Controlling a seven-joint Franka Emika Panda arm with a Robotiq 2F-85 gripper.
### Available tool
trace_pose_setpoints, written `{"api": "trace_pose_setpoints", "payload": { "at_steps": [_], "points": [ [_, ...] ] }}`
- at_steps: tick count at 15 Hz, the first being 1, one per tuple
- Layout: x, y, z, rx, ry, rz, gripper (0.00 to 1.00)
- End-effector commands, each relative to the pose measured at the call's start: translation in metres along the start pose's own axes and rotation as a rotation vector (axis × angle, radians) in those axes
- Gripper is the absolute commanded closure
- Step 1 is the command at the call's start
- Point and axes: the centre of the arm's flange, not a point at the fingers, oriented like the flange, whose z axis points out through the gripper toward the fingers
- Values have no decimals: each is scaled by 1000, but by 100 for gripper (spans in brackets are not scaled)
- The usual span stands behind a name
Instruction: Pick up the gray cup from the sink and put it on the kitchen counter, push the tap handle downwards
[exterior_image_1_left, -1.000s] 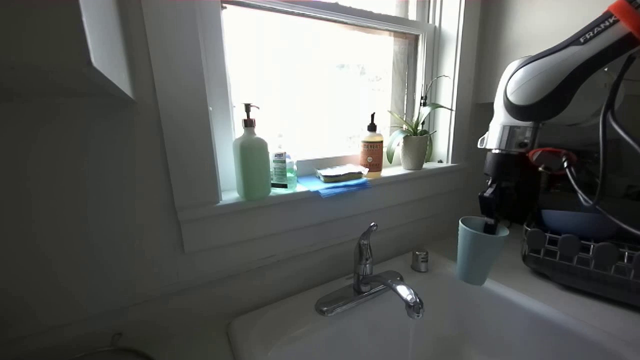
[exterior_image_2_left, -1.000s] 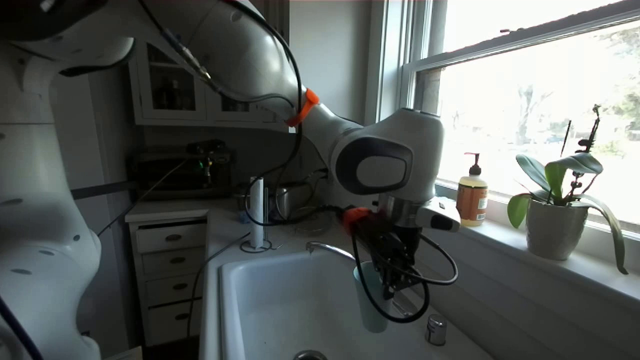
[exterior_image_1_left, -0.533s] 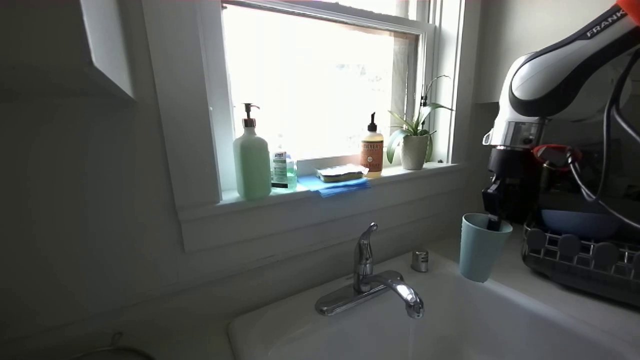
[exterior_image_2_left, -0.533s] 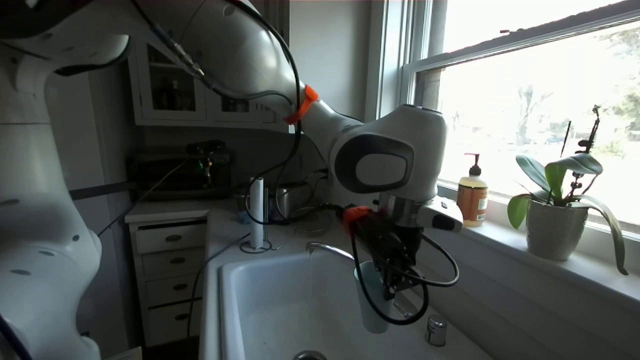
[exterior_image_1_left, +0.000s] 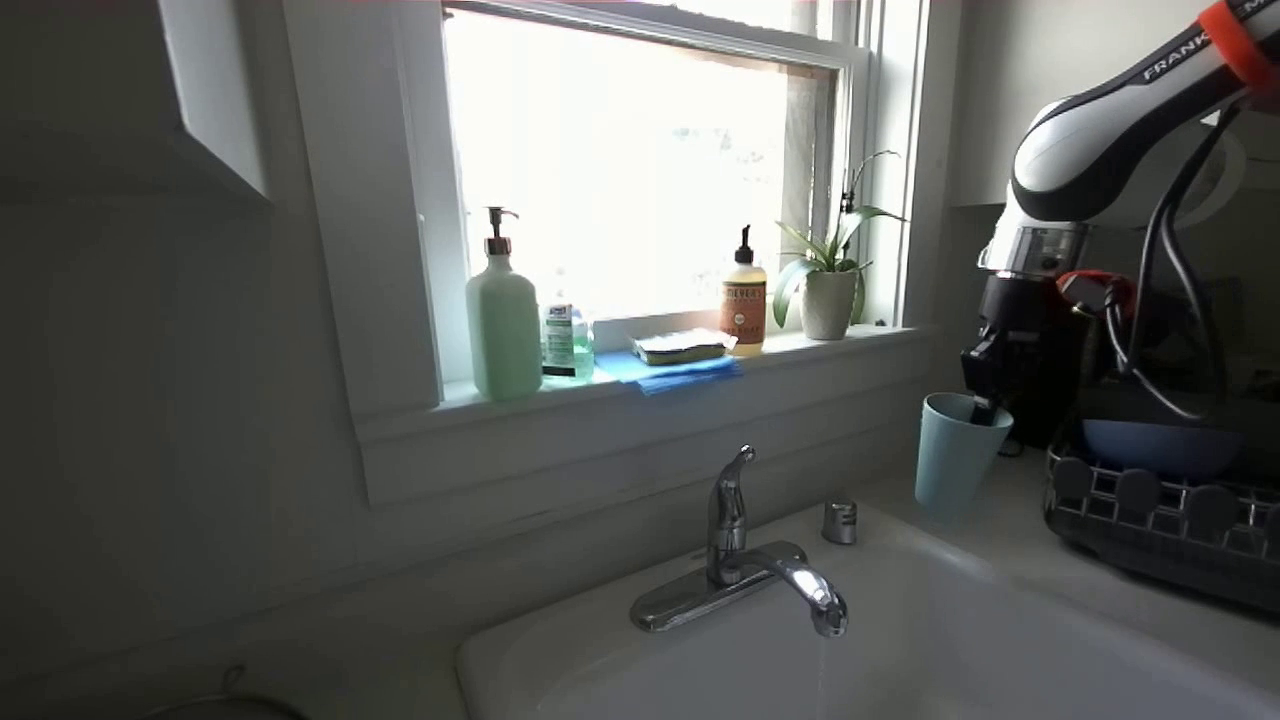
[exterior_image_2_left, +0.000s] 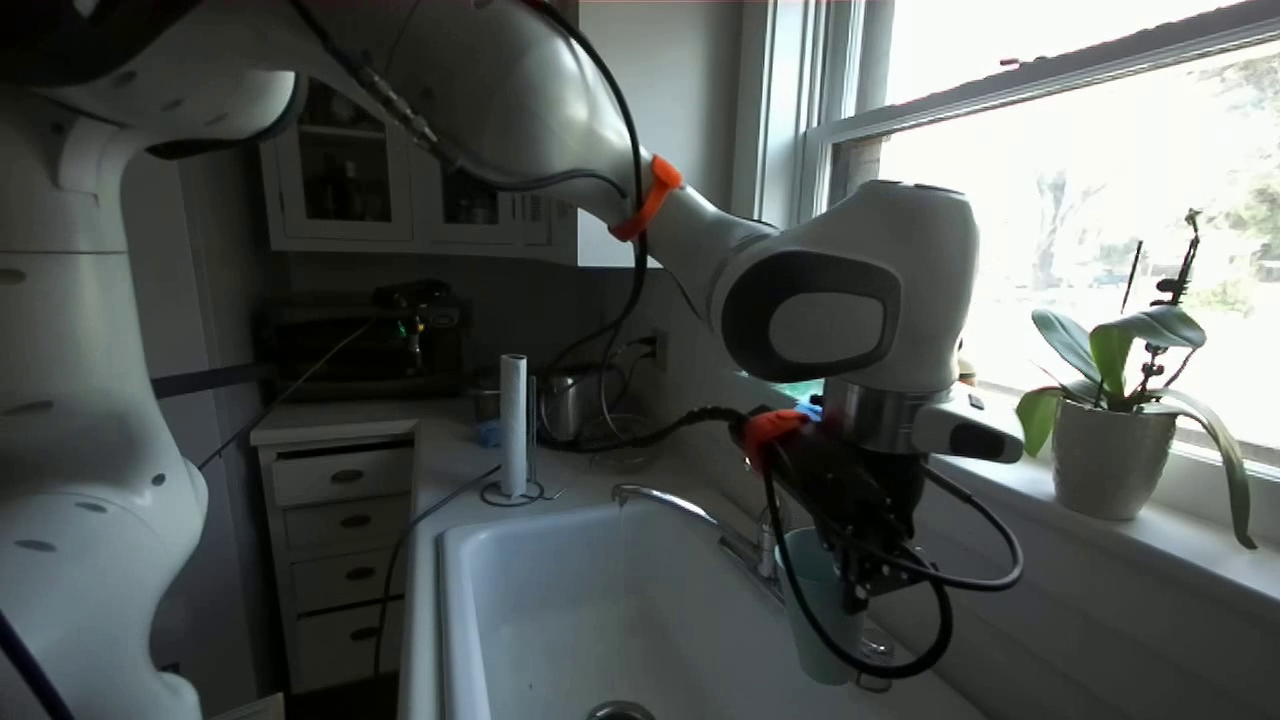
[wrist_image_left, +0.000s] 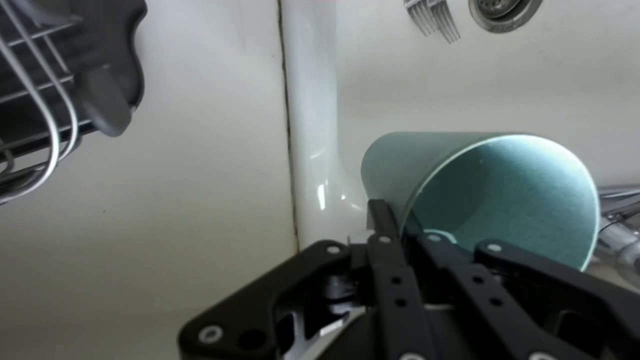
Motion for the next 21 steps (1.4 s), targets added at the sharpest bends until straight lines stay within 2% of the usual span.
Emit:
{"api": "trace_pose_setpoints", "payload": {
  "at_steps": [1, 7, 10, 21],
  "points": [
    [36, 34, -12, -25, 23, 84, 99],
    [67, 97, 11, -63, -20, 222, 99],
    [78, 119, 28, -52, -43, 280, 99],
    [102, 132, 80, -18, -161, 417, 99]
  ]
}}
